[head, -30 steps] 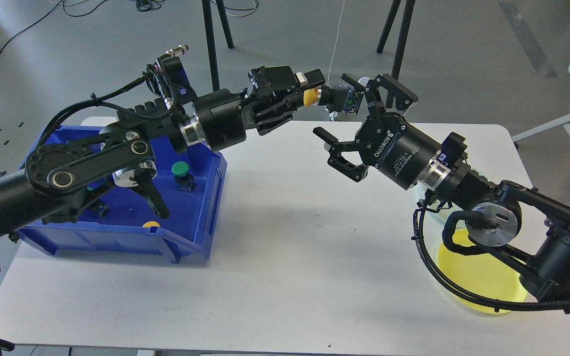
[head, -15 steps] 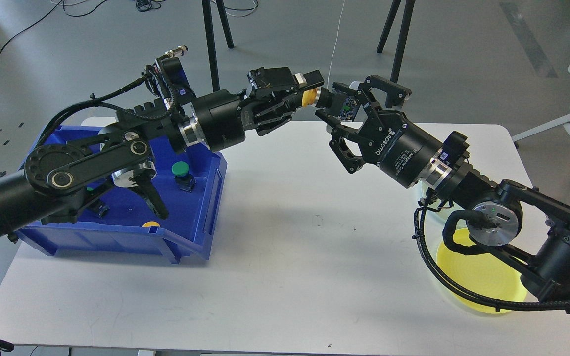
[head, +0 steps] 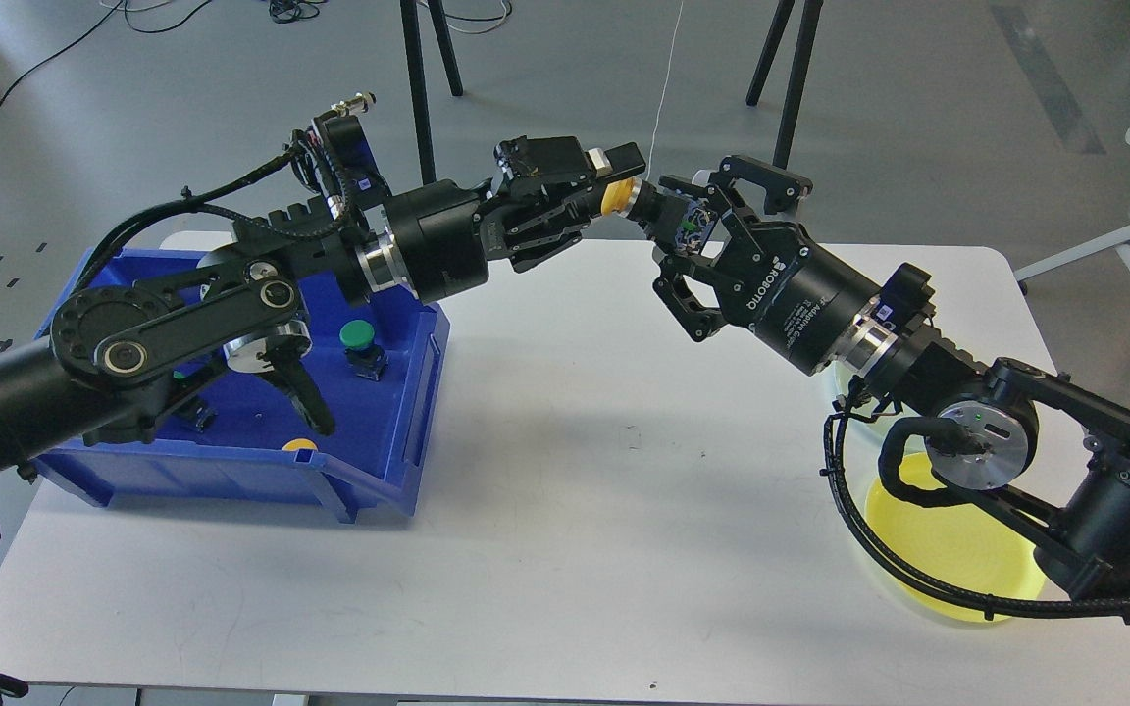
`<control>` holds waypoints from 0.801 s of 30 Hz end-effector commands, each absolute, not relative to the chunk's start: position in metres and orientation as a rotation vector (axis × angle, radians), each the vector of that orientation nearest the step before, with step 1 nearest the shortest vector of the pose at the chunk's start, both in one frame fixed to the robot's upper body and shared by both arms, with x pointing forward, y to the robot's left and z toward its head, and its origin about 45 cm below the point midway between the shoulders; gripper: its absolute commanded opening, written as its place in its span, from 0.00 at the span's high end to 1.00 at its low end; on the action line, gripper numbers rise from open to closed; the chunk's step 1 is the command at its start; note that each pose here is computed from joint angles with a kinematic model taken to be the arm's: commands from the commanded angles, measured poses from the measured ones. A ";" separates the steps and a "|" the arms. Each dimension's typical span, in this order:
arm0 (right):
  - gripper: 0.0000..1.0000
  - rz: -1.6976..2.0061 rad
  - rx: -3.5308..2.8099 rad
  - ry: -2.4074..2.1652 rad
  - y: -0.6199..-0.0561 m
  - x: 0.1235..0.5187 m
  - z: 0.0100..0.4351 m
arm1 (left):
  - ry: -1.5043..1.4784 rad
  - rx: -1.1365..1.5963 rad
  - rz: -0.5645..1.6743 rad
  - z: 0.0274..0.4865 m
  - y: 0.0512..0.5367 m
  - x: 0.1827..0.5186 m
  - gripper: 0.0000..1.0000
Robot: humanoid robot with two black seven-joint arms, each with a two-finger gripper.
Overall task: Pass button and place on color plate
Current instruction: 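Grasp the yellow-capped button with the right gripper from the left gripper, then carry the button with the right gripper toward the yellow plate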
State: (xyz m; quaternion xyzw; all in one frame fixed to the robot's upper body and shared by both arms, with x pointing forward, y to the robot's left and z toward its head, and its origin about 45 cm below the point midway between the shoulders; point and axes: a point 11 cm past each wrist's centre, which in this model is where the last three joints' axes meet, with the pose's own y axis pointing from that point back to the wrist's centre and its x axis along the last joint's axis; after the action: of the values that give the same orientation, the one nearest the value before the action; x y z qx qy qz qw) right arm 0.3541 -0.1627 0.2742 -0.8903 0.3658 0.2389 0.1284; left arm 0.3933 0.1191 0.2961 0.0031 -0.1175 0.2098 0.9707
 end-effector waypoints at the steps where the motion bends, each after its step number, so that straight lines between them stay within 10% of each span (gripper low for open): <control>1: 0.99 0.695 -2.588 1.058 -0.162 0.353 0.275 | -0.238 0.006 0.425 0.296 0.119 0.393 0.90; 6: 1.00 0.688 -2.579 1.067 -0.164 0.355 0.277 | -0.236 0.005 0.425 0.297 0.120 0.394 0.84; 14: 1.00 0.691 -2.576 1.070 -0.165 0.355 0.276 | -0.228 -0.004 0.438 0.297 0.122 0.395 0.26; 24: 1.00 0.703 -2.552 1.082 -0.173 0.353 0.274 | -0.225 -0.007 0.442 0.298 0.122 0.396 0.22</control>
State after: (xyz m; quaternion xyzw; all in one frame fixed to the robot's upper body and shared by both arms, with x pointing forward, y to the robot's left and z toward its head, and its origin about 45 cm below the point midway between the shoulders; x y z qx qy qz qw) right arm 0.3540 -0.1671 0.2754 -0.8869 0.3698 0.2411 0.1365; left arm 0.3954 0.1224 0.2972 -0.0029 -0.1119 0.2183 0.9694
